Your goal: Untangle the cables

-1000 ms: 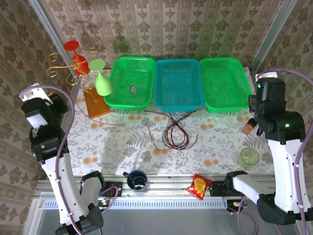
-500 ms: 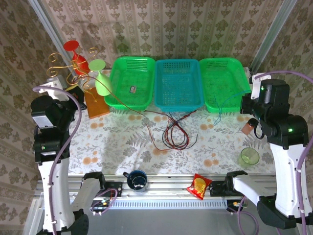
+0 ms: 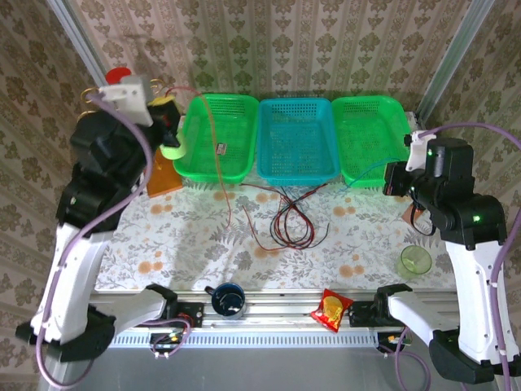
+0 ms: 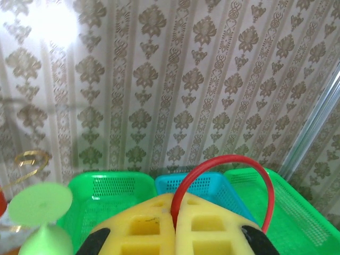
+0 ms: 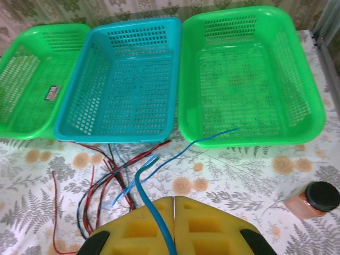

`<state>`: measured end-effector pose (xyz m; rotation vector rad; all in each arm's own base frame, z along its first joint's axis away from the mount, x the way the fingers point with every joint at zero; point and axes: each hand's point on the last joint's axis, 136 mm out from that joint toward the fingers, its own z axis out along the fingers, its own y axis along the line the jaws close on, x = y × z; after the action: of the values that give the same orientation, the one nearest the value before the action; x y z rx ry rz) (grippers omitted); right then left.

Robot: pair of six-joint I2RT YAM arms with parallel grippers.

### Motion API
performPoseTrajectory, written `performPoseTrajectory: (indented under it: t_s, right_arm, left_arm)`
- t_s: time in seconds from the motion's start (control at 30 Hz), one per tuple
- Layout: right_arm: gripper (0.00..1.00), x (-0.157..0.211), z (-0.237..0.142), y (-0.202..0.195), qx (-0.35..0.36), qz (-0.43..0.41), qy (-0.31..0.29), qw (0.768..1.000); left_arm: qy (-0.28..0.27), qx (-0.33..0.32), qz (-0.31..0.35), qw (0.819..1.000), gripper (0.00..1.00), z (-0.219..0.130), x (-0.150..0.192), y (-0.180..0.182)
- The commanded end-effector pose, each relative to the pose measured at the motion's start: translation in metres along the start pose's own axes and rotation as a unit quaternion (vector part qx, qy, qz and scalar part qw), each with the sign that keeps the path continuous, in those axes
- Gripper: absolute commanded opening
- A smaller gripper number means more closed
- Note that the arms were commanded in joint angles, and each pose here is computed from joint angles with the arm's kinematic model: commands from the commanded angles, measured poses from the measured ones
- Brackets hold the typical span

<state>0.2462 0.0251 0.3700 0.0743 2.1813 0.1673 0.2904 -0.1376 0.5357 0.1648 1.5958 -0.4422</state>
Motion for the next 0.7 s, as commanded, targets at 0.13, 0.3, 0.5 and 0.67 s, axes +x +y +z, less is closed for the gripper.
performPoseTrajectory:
  t_s: [0.13,0.3,0.5,0.67]
  right_arm:
    - [0.0,-0.019,-0.007,0.019,-0.046,0.024,-0.027,0.998]
    - [0.0,-0.026,0.003,0.016,-0.032,0.011,-0.022,0.999]
    - [0.0,-0.029,0.023,0.014,-0.022,0.004,0.001,1.0]
    - [0.0,-0.034,0.035,0.016,-0.023,-0.003,0.017,1.0]
  left_arm:
    - [0.019,-0.154,0.135,0.979,0.0,0.048,-0.034,0.035]
    - [-0.011,-0.177,0.167,0.97,0.0,0.084,-0.057,0.033]
    - [-0.025,-0.219,0.212,0.952,0.0,0.128,-0.067,0.037]
    - [-0.07,-0.229,0.231,0.943,0.0,0.145,-0.088,0.032]
